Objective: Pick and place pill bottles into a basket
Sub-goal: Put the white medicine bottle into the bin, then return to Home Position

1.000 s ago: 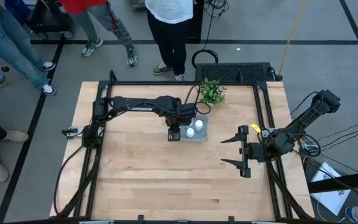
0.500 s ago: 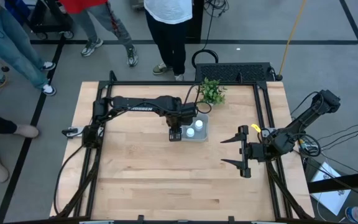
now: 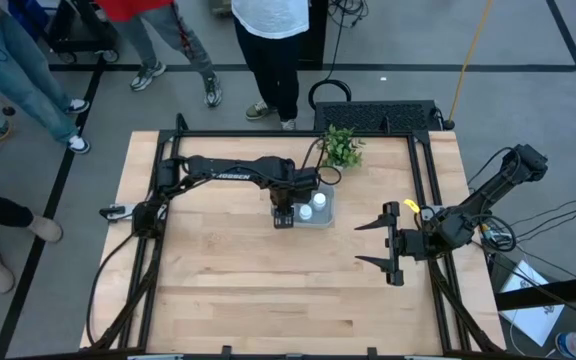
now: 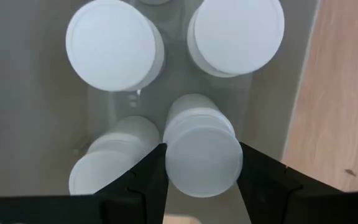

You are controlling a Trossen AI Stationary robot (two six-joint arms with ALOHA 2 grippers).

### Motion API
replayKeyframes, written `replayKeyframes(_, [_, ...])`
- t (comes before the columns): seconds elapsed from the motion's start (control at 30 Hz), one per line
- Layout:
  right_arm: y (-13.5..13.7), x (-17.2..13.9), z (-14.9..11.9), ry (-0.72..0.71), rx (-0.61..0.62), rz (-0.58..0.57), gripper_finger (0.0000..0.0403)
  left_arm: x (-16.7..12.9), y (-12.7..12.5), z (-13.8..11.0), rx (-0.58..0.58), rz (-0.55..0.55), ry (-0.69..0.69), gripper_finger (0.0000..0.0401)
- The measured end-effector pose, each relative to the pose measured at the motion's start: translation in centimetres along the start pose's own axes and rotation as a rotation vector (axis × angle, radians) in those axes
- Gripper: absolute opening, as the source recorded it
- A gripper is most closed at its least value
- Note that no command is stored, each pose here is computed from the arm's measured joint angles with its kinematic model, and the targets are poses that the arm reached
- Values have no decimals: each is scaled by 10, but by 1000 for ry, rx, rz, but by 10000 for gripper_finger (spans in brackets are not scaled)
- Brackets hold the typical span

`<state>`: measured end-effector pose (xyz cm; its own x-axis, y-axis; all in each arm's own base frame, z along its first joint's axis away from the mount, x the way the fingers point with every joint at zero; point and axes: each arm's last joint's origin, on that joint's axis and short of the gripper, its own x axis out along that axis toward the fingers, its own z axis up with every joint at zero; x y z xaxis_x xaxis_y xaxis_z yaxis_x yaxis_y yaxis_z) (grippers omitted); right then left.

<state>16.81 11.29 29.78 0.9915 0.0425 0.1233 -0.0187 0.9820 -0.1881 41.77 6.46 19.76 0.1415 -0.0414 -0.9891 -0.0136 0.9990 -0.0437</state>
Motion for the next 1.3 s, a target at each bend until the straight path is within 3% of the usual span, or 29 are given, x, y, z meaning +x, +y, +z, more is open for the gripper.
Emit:
replayKeyframes(0.4, [0,0,0,5,1,1,283,1,-1,0,-21,-6,6,184])
replayKeyframes(0.7, [0,0,-1,7,-1,2,283,5,-6,-2,-25,-12,36,224])
replayKeyframes(0.87, [0,0,-1,7,-1,2,283,3,-9,-3,-7,38,42,247])
replayKeyframes(1.3, [0,0,-1,7,2,2,283,-46,-18,10,34,59,7,288])
